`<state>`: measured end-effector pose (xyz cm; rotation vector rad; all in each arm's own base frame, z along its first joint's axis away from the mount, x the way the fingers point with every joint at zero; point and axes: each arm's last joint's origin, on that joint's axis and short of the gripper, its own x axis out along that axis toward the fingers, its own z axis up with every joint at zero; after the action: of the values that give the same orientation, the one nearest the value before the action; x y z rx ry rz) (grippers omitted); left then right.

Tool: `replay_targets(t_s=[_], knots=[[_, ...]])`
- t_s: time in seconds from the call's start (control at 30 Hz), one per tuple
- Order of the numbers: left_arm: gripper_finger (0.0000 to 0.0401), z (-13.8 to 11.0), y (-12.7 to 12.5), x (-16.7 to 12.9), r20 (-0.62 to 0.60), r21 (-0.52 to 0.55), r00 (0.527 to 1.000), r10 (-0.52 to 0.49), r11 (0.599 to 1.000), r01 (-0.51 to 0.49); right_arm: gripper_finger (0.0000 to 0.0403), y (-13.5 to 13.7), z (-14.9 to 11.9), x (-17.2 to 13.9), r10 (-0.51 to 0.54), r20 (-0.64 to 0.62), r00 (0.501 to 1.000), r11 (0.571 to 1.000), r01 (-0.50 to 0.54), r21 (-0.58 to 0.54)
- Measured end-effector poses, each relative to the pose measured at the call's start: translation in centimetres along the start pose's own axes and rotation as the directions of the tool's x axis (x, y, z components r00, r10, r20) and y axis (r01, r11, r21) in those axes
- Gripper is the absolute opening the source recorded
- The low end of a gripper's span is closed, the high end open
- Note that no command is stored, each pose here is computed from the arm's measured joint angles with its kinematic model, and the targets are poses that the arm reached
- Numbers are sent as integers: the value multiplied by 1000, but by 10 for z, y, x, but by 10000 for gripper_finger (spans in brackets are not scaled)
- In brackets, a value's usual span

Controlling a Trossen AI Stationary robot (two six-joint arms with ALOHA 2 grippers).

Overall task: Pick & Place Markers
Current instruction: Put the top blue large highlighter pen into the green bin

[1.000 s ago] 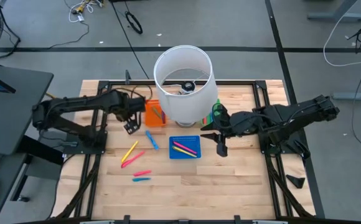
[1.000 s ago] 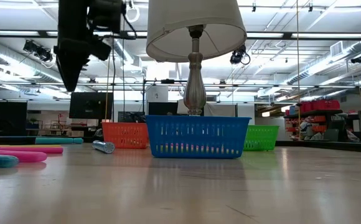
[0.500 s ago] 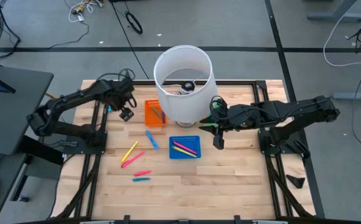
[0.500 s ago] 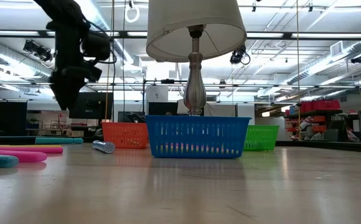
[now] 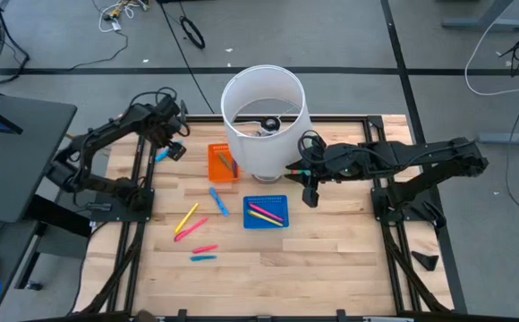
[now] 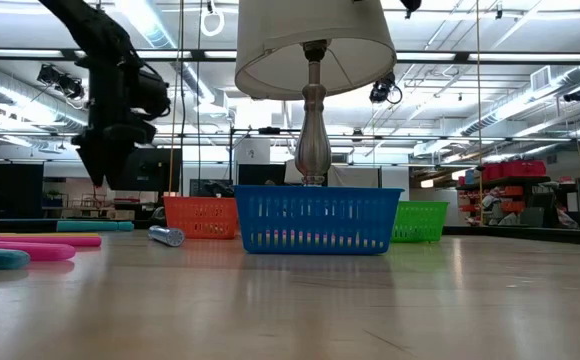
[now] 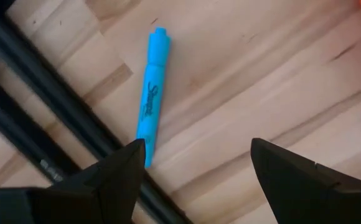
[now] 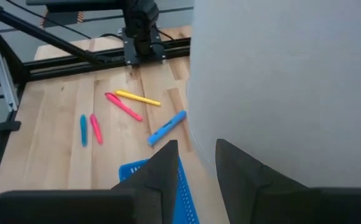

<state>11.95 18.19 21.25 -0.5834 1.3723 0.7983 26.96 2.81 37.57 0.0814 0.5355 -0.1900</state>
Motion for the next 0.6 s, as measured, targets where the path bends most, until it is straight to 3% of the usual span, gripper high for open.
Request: replay_targets(t_s=[0.4,0.6], knots=[[298,23,10,41,-53,-56,999,4,998,-7,110,1,-2,6,18,-32,999,1000,-18,-4],[283,35,14,47,-87,-111,995,-55,993,45,110,0,-4,6,14,-52,999,1000,-14,-9]])
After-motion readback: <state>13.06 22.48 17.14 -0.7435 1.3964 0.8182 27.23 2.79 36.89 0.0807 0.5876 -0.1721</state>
